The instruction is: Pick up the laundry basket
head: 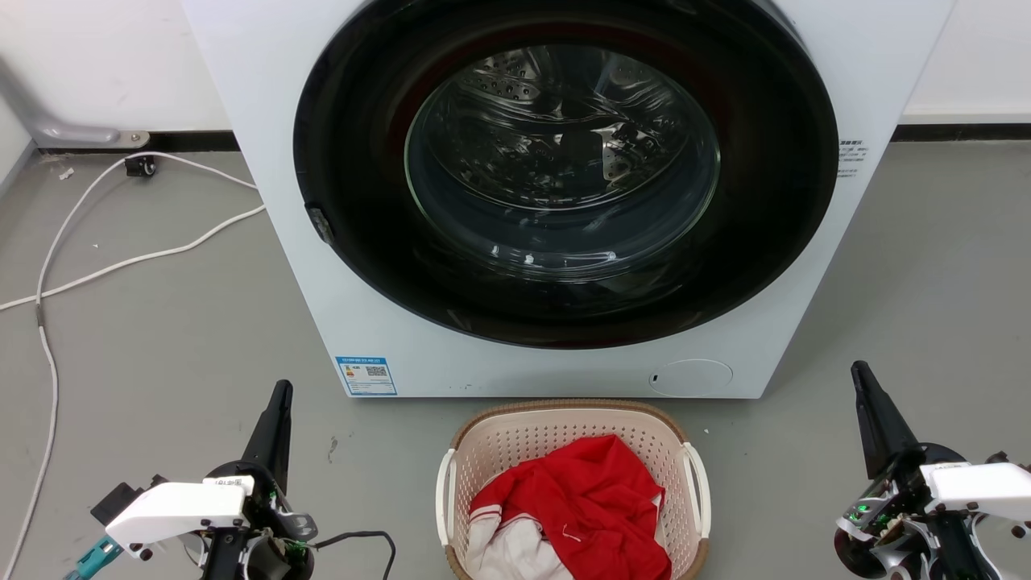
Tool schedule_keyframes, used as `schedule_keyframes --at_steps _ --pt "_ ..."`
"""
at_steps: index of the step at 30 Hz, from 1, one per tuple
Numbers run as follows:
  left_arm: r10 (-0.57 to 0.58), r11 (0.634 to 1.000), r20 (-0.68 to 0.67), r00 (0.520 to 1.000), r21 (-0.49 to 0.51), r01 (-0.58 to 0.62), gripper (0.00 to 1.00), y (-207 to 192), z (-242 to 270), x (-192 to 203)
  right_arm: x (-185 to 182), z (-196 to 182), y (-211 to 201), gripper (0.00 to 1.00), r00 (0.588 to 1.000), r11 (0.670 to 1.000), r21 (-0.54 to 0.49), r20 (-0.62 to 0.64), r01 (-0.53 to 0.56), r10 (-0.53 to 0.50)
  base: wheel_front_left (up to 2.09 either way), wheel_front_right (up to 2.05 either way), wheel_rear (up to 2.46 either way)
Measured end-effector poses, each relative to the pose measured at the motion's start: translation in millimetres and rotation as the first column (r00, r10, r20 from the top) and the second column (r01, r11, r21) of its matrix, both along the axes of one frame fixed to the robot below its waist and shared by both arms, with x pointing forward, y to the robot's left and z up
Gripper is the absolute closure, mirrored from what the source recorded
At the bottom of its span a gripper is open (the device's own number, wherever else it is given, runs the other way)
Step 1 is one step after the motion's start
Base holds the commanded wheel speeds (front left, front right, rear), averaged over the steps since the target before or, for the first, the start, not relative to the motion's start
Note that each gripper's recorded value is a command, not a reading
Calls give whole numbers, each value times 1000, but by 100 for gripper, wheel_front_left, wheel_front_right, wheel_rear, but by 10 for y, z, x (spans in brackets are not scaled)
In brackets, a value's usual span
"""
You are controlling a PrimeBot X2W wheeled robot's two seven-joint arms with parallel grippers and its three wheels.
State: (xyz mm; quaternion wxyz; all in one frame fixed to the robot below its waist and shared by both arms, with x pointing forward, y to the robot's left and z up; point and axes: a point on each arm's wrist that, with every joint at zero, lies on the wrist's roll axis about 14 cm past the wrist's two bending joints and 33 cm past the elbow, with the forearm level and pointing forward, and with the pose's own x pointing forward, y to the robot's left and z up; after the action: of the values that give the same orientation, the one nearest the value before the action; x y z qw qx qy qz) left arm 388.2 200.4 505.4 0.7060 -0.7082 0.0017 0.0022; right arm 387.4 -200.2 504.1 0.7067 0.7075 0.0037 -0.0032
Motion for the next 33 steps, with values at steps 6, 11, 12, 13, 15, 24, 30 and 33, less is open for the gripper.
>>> schedule_keyframes --at_steps 6,11,12,13,15,24,30,33 --pt "0 1000 0 1000 0 0 100 0 -1 0 0 0 0 100 1000 1000 0 0 0 0 0 0 0" --pt "0 1000 0 1000 0 0 100 -1 -1 0 0 0 0 100 1000 1000 0 0 0 0 0 0 0" --pt "0 1000 0 1000 0 0 100 -1 -1 0 0 -1 0 100 1000 1000 0 0 0 0 0 0 0" --pt "-1 1000 0 1000 0 1 100 -2 -1 0 0 0 0 100 1000 1000 0 0 0 0 0 0 0" --pt "0 1000 0 1000 0 0 100 -1 -1 0 0 -1 0 100 1000 1000 0 0 0 0 0 0 0" --pt "-2 1000 -44 999 -4 2 0 -14 -147 -60 -63 -145 -4 0 999 1000 3 -43 2 -2 0 0 0" --pt "-3 1000 -45 999 13 3 0 -71 -151 -69 -84 -152 -13 0 999 1000 -15 -45 20 -20 0 0 0" --pt "-4 999 -37 999 40 6 0 -96 -123 -60 -107 -160 -28 0 998 999 -41 -47 30 -32 0 0 0"
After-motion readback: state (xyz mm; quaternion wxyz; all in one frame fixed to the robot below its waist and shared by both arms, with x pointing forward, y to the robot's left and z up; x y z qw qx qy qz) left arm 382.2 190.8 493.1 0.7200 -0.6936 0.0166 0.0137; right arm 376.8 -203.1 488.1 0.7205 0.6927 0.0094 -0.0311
